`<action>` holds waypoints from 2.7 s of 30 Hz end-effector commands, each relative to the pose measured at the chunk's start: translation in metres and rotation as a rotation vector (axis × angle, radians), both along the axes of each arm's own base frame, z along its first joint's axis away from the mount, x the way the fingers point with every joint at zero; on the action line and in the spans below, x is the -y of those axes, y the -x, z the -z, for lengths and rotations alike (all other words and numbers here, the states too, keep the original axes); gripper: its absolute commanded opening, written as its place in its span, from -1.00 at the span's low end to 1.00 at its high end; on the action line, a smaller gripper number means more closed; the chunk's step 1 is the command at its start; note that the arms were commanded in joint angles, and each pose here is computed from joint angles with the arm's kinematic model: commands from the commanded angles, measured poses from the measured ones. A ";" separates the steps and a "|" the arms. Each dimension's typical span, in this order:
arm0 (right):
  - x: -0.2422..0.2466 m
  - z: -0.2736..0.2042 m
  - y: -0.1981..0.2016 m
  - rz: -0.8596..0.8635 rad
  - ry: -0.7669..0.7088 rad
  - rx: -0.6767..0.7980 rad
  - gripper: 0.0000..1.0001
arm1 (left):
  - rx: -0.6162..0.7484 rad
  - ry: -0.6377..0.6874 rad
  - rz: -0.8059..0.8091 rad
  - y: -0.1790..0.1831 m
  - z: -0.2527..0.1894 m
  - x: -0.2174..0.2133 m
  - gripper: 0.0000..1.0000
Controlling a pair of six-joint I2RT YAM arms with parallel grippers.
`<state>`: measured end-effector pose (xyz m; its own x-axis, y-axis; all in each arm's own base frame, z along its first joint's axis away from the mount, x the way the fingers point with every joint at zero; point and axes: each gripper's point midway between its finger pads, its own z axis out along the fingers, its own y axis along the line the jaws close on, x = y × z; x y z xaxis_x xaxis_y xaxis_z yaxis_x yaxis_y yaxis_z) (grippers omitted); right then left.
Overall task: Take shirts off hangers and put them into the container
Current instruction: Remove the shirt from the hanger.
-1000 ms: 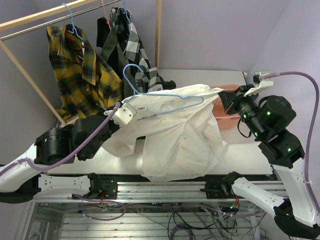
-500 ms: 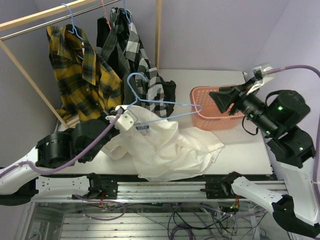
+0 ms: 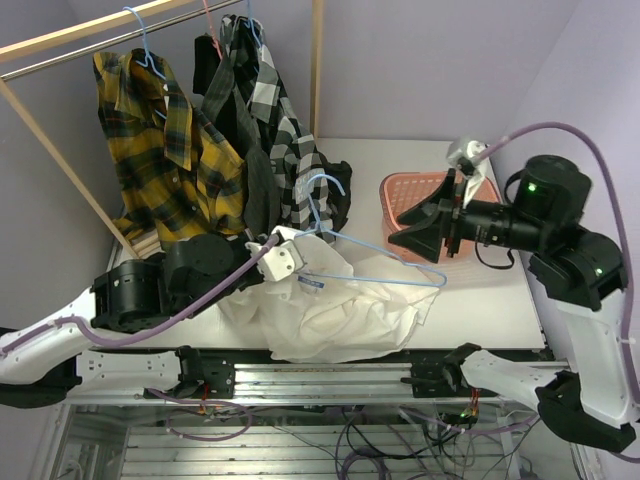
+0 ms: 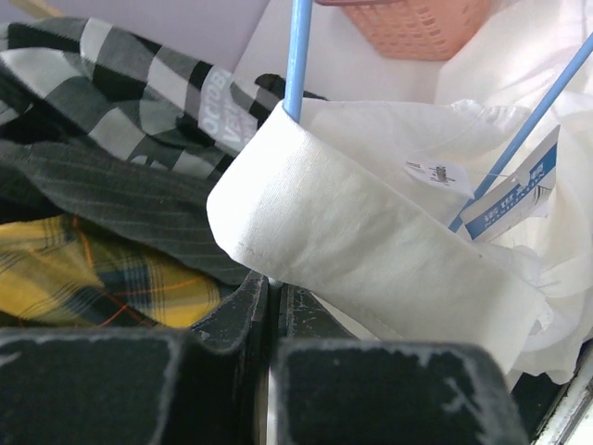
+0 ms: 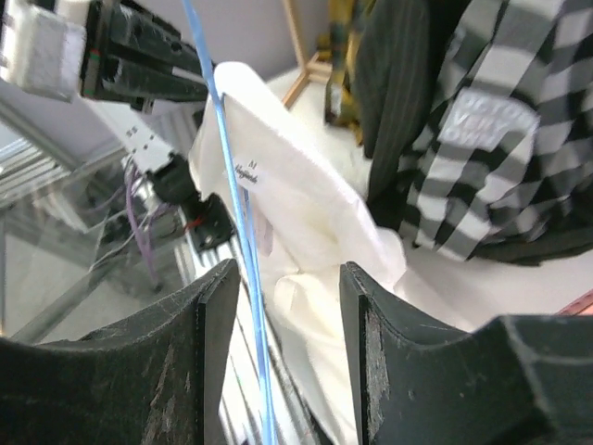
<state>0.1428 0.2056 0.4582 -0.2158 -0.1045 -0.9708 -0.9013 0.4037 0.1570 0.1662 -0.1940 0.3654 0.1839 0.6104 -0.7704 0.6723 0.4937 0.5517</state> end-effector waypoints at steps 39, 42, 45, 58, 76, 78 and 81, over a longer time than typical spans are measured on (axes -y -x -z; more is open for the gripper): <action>0.049 0.046 -0.002 0.284 0.145 -0.128 -1.00 | 0.008 0.069 -0.121 -0.020 -0.007 0.021 -0.49; 0.060 0.048 -0.006 0.355 0.174 -0.148 -1.00 | -0.029 0.030 -0.103 -0.020 0.004 0.034 -0.27; 0.068 0.057 -0.011 0.412 0.209 -0.172 -1.00 | -0.041 0.015 -0.093 -0.020 0.008 0.043 0.42; 0.074 0.011 0.001 0.459 0.113 -0.195 -1.00 | -0.045 0.145 -0.101 -0.013 -0.014 0.025 -0.22; 0.080 -0.019 0.043 0.419 -0.069 -0.206 -1.00 | -0.023 0.238 -0.126 -0.007 -0.031 -0.007 -0.28; 0.082 -0.018 0.038 0.447 -0.074 -0.201 -1.00 | -0.029 0.267 -0.129 -0.005 -0.033 -0.012 -0.29; 0.093 -0.022 0.022 0.547 -0.078 -0.172 -1.00 | -0.047 0.309 -0.140 -0.002 -0.033 -0.020 -0.31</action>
<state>0.1030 0.1213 0.4637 -0.4438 0.0694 -0.8934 -0.5788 0.7390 0.3449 0.1713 -0.1828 0.3966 0.1023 0.4275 -0.8982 0.6102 0.6862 0.3960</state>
